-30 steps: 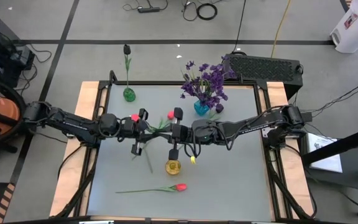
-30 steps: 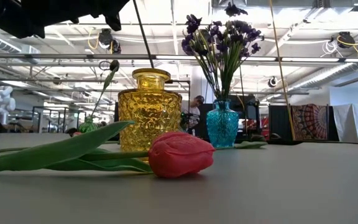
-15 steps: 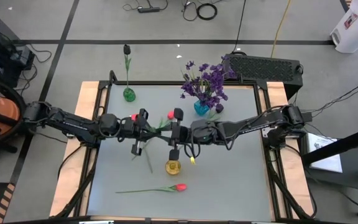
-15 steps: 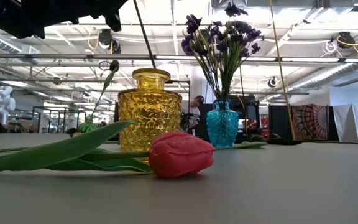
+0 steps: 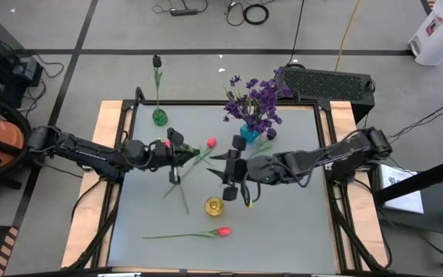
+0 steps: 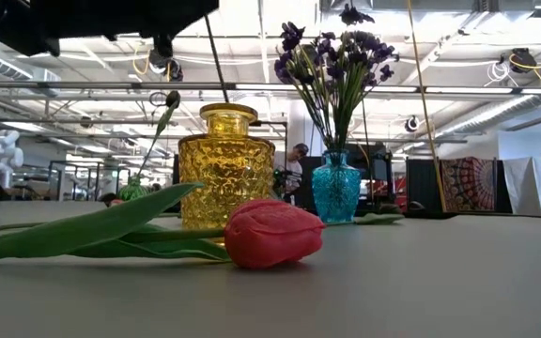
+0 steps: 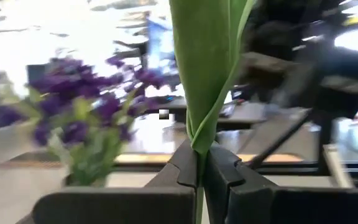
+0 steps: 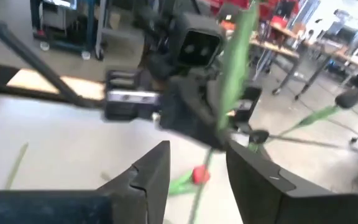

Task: Sort flowers into vase by color
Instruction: Put the bottom black flower into the green vase

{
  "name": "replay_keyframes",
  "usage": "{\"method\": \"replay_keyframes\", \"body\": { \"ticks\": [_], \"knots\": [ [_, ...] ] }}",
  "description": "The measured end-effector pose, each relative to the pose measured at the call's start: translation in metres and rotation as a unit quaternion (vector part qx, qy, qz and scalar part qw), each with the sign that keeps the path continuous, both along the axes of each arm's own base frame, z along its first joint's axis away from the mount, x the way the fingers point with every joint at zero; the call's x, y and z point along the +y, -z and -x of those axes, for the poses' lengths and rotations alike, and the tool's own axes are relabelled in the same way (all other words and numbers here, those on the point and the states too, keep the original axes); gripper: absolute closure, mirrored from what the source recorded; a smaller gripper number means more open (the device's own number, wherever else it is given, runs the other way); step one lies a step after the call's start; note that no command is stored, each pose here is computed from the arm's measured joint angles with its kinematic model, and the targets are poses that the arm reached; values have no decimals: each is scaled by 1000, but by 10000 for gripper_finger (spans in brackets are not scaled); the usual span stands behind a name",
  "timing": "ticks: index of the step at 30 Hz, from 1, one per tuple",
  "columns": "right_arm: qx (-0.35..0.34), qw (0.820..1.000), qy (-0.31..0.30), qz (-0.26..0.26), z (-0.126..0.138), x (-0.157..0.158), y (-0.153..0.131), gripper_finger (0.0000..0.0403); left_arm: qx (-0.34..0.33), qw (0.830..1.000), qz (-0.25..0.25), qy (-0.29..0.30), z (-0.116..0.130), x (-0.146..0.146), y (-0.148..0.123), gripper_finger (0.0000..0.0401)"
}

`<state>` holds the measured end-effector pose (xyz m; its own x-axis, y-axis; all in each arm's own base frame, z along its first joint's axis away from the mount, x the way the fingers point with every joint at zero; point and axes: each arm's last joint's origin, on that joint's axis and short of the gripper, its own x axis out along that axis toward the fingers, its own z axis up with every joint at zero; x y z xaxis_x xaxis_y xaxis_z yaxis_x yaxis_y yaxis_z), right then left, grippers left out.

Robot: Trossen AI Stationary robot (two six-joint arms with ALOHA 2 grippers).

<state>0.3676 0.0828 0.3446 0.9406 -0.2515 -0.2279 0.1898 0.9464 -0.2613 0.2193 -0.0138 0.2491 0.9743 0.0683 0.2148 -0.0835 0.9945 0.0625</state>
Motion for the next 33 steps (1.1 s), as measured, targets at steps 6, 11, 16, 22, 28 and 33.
{"method": "replay_keyframes", "body": {
  "ticks": [6,11,16,22,28,33],
  "knots": [
    [69,997,37,0,22,21,8,255,21,995,-25,-96,10,6,-5,393],
    [106,990,94,23,39,41,19,255,30,983,-36,-177,25,11,-14,391],
    [121,980,151,45,59,57,28,255,35,959,-44,-276,42,18,-24,390],
    [128,970,199,56,84,69,38,262,52,921,-42,-383,64,30,-31,390],
    [108,961,249,53,108,72,43,264,67,897,-38,-436,84,45,-33,389],
    [53,957,282,46,121,73,49,264,79,878,-28,-471,98,56,-31,389]
  ]
}}
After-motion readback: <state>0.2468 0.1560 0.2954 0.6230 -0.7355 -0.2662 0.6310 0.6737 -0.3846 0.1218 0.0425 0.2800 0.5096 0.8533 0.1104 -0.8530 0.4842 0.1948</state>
